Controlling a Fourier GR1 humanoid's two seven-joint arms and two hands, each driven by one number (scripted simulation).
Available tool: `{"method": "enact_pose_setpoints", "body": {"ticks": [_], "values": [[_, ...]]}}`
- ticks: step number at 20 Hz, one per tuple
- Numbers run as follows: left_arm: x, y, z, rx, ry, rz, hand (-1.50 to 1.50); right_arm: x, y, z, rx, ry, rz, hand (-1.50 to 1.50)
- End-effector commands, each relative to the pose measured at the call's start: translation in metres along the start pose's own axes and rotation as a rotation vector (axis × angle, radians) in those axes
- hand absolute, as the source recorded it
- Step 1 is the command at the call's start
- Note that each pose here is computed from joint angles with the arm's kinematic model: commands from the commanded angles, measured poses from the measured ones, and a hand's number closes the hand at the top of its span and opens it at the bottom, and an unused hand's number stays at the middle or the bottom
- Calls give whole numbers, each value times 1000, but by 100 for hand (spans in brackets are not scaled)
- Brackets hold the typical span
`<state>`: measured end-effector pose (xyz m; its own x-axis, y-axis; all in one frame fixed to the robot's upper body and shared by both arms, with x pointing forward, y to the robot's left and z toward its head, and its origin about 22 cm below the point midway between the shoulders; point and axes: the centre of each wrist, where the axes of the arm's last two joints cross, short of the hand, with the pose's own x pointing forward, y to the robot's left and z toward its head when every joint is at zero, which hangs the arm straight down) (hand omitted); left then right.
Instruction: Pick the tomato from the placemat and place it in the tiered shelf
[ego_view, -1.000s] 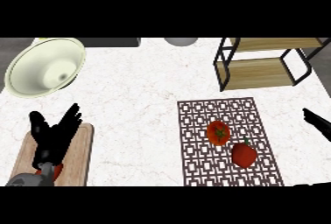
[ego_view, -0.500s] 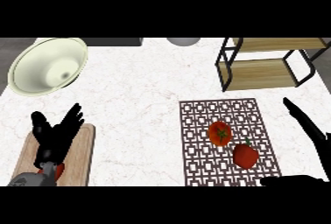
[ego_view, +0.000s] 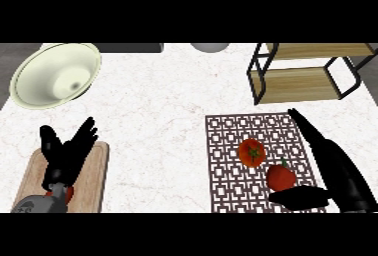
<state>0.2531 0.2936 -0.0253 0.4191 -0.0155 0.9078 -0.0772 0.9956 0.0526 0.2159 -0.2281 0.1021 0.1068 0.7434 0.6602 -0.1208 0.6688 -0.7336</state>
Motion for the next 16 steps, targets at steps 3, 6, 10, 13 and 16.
{"method": "enact_pose_setpoints", "body": {"ticks": [3, 6, 10, 13, 16], "values": [[2, 16, -1, -4, 19, 11, 0, 12, 30, -15, 20, 74, 84, -150], [-6, -4, 10, -6, 33, 9, 0, 12, 28, -10, -8, 117, 54, -150], [0, 16, 1, -2, 19, 14, 0, 17, 39, -2, -46, 110, 100, -150], [-3, 1, 32, -1, 16, -5, 0, -1, 47, -13, -55, 123, 95, -150], [14, -4, 2, 11, 17, 23, 0, -8, 77, -16, -35, 125, 97, -150]]}}
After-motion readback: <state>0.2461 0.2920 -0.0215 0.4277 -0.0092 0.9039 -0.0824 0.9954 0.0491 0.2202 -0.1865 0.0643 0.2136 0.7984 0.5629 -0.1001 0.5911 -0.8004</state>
